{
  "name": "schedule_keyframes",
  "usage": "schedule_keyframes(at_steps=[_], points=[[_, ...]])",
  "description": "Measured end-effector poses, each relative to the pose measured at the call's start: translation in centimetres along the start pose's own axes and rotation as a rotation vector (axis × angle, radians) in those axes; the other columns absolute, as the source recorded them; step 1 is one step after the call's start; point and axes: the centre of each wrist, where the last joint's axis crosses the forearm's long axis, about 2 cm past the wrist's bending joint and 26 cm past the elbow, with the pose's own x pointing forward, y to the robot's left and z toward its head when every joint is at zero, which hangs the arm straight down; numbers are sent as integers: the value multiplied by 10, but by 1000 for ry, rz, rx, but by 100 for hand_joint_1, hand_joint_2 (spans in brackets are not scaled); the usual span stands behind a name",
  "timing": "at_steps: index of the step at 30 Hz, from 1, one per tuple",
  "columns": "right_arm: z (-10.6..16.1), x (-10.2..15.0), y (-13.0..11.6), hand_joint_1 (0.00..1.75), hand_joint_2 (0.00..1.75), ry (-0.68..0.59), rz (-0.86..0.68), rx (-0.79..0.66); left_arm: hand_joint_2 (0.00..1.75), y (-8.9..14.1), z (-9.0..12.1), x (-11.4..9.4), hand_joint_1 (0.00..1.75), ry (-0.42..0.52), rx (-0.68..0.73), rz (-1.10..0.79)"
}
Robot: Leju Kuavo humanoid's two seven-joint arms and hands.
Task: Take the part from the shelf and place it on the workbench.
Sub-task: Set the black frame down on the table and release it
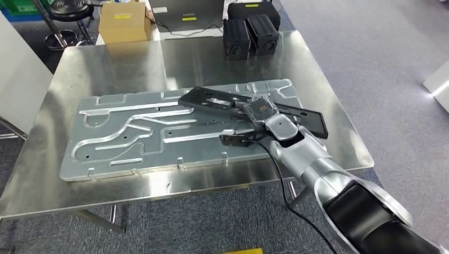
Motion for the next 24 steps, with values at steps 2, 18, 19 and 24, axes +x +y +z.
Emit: schedule_keyframes(at_steps=[2,18,19,24], points=[[2,6,6,171,175,-25,27,-18,175,-1,-1,1,0,-5,2,2],[0,68,6,171,175,-260,115,-192,175,-6,-3,3,0,-20,-3,-35],[1,71,9,171,175,-275,111,-188,175,-6,-3,3,0,-19,-5,-38],[3,78,13,0,0,-303,92,-179,131,-8,-4,5,0,-17,-20,-52]])
